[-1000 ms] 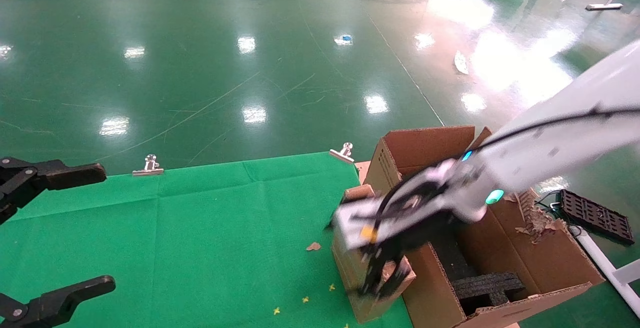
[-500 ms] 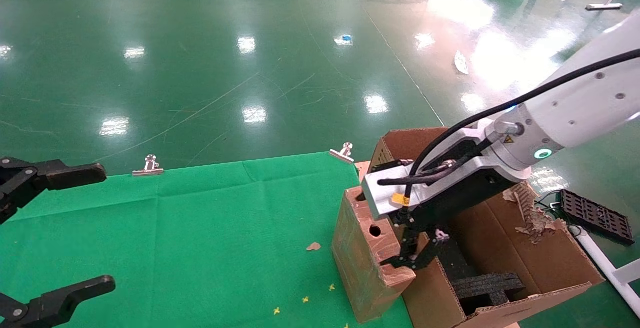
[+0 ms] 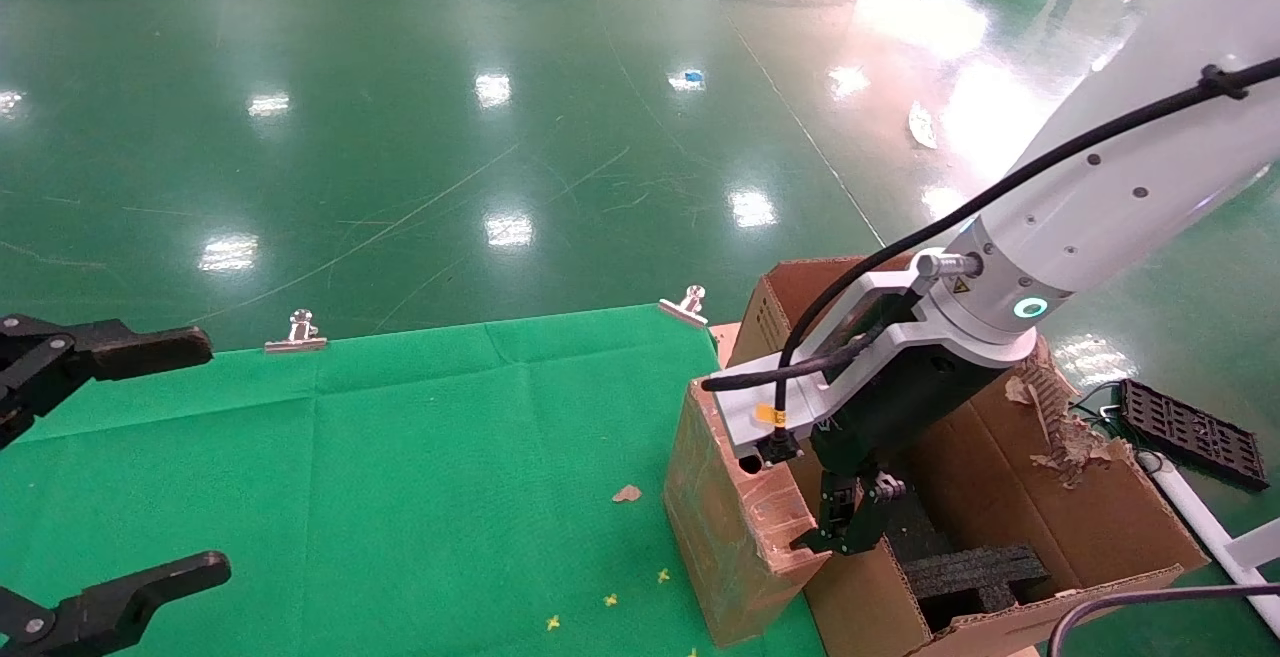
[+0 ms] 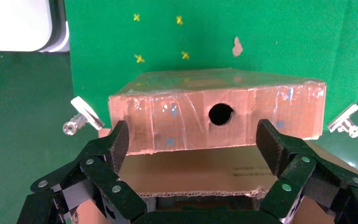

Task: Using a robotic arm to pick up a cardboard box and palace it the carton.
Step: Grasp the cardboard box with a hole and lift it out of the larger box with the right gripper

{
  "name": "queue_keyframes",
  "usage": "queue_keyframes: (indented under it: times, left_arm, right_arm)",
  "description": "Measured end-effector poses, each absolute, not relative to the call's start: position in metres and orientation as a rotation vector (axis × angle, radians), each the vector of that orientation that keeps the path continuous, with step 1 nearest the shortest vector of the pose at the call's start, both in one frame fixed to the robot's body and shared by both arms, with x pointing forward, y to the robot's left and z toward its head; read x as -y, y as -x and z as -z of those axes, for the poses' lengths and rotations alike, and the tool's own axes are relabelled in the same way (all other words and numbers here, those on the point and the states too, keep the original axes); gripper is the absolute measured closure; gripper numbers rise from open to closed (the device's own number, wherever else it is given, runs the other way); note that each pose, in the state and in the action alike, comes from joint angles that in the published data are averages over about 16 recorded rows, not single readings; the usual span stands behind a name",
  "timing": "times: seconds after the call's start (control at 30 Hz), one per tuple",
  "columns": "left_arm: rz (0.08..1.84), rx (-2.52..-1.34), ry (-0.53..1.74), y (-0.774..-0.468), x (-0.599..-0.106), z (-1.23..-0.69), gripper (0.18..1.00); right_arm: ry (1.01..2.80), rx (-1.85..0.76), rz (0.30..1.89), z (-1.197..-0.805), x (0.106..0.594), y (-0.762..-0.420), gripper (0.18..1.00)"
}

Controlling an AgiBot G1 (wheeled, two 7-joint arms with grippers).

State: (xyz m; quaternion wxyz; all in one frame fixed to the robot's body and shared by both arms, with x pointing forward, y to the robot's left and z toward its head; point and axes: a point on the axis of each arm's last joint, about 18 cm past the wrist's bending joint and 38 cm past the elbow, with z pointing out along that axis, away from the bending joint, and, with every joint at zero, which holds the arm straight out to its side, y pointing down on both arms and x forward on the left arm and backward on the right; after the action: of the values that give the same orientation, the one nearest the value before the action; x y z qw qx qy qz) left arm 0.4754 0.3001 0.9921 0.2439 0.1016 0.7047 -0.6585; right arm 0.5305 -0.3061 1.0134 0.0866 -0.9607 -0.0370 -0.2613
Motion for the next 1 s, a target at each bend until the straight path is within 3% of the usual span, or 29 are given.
queue_keyframes:
  times: [0.27,0.63,1.0]
  left_arm:
    - [1.799,-1.925,-0.277,-0.475,-0.3,-0.992,0.184]
    - [1.799,-1.925,-0.277,-0.475,-0.3,-0.992,0.184]
    - [1.799,-1.925,-0.277,-0.475,-0.3,-0.992,0.184]
  right_arm:
    - [2.828,-0.249,0.778,-1.023,0.308,-0.534,0.178]
    - [2.549,-0.949,0.629,-1.019,0.315,-0.543,0.178]
    - [2.477,-1.091,0.495,-0.997,0.311,-0.555,0.178]
